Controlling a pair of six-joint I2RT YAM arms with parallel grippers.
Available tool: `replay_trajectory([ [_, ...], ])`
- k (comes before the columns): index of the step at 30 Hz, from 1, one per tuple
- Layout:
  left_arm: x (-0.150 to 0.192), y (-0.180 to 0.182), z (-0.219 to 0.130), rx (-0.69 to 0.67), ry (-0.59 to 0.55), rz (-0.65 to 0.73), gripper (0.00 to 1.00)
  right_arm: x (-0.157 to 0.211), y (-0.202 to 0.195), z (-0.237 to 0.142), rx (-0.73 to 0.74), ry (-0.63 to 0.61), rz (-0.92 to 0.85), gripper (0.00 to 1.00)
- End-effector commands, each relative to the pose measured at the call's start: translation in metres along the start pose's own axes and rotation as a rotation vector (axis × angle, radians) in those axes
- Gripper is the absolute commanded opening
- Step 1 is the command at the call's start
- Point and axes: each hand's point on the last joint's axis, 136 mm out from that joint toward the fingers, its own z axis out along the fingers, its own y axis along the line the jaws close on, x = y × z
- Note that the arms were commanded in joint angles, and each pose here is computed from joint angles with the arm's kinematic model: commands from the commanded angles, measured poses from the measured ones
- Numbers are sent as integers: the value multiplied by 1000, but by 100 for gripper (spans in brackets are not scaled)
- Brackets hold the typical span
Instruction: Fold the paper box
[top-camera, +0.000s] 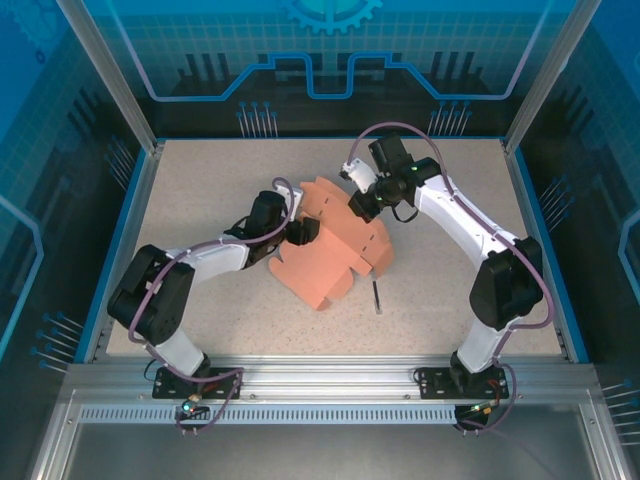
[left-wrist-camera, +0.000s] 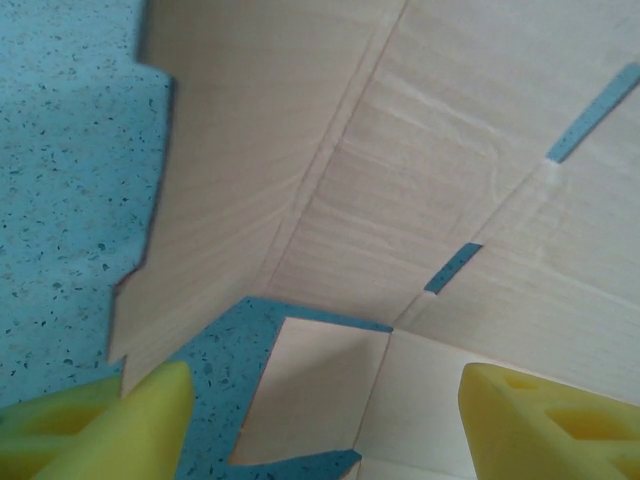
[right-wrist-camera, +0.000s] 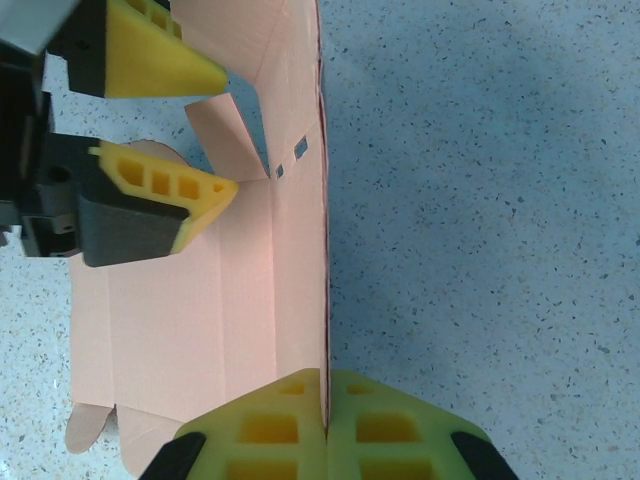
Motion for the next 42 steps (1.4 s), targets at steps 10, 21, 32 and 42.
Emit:
replay_trajectory([
  [10, 3, -43, -8, 242, -6, -45, 62, -6, -5, -1, -8, -10, 44, 0],
  [21, 13, -59, -6, 308, -18, -49, 56, -6, -7, 6, -16, 0, 64, 0],
  [32, 3, -63, -17, 292, -74, 88, 58, -2, -7, 11, -31, 11, 79, 0],
  [42, 12, -67, -11, 290, -26, 134, 58, -3, -6, 13, -39, 12, 83, 0],
])
